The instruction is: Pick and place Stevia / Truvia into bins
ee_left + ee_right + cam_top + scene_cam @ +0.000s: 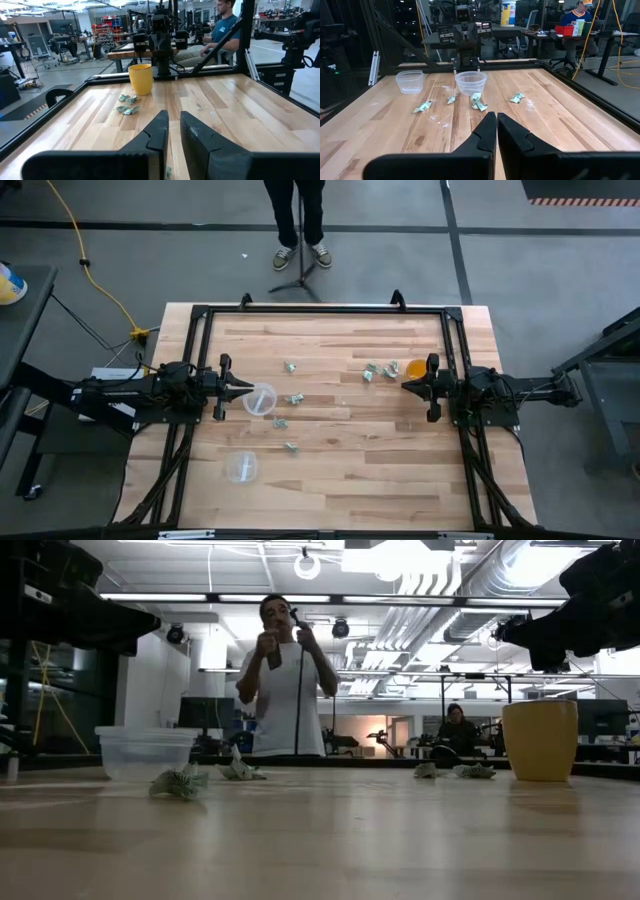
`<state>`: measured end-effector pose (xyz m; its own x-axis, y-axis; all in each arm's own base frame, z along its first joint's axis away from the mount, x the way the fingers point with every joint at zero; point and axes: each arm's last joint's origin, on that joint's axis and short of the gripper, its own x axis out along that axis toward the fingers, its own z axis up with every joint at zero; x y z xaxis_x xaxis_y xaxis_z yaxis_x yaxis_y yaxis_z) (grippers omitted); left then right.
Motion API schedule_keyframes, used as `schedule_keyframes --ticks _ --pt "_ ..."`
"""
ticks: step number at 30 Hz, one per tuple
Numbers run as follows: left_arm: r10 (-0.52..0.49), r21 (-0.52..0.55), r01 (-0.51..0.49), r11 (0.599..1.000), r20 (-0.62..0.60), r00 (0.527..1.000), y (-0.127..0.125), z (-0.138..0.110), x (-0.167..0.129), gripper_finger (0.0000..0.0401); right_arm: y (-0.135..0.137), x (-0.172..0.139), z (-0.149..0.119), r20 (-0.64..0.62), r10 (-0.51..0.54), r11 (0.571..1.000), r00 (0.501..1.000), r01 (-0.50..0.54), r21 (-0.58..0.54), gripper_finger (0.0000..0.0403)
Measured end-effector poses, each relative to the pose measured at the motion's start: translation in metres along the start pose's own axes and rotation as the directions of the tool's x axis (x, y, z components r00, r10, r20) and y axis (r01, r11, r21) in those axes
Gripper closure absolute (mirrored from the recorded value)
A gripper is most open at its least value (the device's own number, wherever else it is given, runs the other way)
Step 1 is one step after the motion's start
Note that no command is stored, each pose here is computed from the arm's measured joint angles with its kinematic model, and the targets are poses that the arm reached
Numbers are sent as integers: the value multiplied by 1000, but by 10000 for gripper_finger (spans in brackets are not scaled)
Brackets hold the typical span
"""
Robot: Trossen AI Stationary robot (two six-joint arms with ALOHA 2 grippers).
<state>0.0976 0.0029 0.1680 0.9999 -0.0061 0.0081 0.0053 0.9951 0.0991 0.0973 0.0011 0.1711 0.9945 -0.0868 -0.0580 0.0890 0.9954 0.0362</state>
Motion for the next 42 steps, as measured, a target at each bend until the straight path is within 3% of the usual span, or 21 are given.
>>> schedule_keyframes --ticks 15,22,34,39,42 --pt "0 0 0 1000 0 1000 0 0 0 318 0 0 0 0 0 1000 1000 0 -1 396" --pt "0 0 0 1000 1 1000 0 0 0 316 0 0 0 1 0 992 1000 0 -128 396" --pt "7 0 -7 1000 -2 1000 0 0 0 316 0 0 3 31 -1 991 1000 5 -132 396" --pt "147 -21 -146 989 28 989 5 4 0 309 -2 0 3 34 -66 977 997 71 -201 396" --pt "167 -31 -165 986 69 984 5 8 -1 270 -3 0 4 45 -91 969 995 99 -227 396"
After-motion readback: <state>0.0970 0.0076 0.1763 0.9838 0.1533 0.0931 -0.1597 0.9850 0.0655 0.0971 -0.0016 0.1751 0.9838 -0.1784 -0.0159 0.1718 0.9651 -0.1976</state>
